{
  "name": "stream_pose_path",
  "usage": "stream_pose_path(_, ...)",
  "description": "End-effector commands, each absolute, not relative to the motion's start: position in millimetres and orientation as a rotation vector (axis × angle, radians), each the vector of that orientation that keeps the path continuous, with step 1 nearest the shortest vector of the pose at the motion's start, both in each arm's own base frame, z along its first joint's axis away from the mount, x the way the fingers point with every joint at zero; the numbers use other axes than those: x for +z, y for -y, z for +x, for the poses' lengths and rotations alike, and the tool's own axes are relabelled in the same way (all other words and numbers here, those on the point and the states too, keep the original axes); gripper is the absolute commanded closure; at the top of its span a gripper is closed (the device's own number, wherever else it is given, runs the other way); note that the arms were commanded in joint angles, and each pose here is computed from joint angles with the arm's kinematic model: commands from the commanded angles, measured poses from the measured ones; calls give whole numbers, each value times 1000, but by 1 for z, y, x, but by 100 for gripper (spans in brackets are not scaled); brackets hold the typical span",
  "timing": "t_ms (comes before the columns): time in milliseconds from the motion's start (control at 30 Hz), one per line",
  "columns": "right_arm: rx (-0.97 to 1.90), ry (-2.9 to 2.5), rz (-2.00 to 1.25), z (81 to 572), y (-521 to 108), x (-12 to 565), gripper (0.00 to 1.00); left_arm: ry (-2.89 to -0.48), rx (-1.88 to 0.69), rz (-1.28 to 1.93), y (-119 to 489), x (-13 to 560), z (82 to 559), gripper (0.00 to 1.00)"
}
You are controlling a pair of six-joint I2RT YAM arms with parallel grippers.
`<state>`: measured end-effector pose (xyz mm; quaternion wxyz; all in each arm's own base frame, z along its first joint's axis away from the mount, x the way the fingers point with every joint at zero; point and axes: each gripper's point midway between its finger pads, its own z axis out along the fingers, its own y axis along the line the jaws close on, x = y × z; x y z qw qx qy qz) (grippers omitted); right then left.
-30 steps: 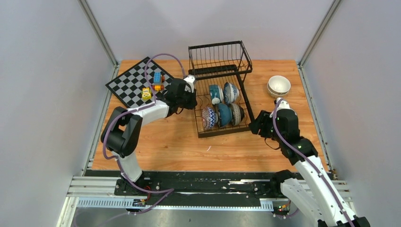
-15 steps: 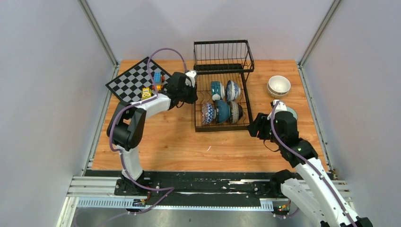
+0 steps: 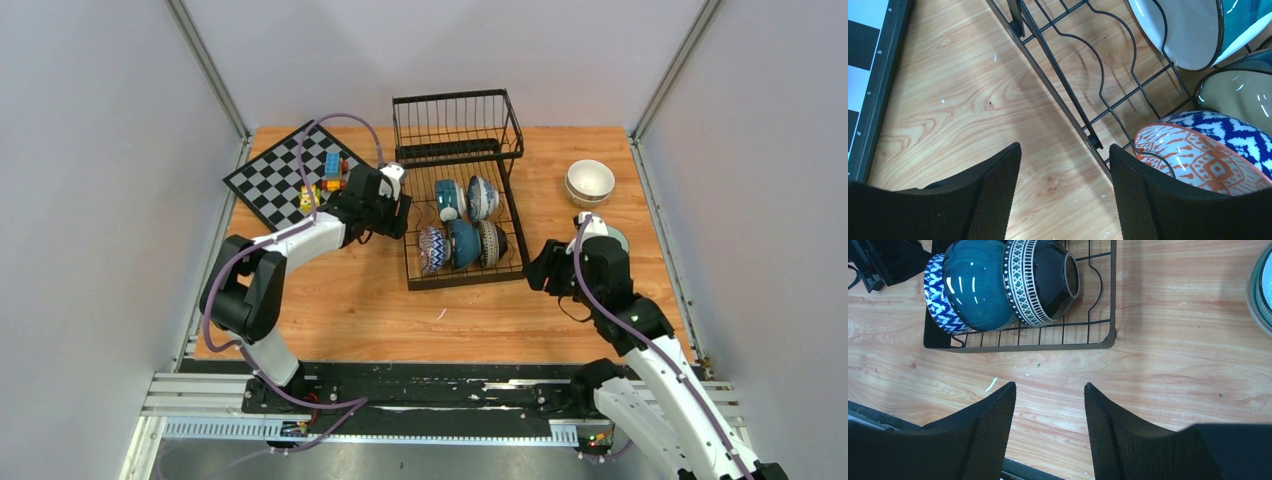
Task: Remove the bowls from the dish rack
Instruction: Adjust the dish rack at the center of the board.
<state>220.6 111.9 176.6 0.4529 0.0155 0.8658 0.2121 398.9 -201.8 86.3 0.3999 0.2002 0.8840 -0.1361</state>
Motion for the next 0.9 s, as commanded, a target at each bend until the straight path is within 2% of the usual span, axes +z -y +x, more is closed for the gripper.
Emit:
stream_pose_path(0, 520, -2140, 26, 215, -112, 176, 44, -2123, -315, 538, 196, 126, 408, 32)
stream_pose_path(233, 510, -2142, 36, 217, -111, 175, 43, -2045, -480, 573, 213, 150, 387, 16)
stream_pose_path(367, 513, -2147, 37, 219, -112, 173, 43, -2007, -582, 546, 224, 157, 380, 12)
stream_pose_path(733, 514, -2130, 32, 220, -112, 178, 43, -1940, -838, 357, 232, 191, 337, 10)
stream_pose_path(767, 517, -2132, 26, 220, -113, 178, 43, -1932, -853, 316, 229, 196, 332, 2)
stream_pose_path(867, 528, -2138, 37, 220, -114, 176, 42, -1903, -868, 178, 215, 204, 315, 0)
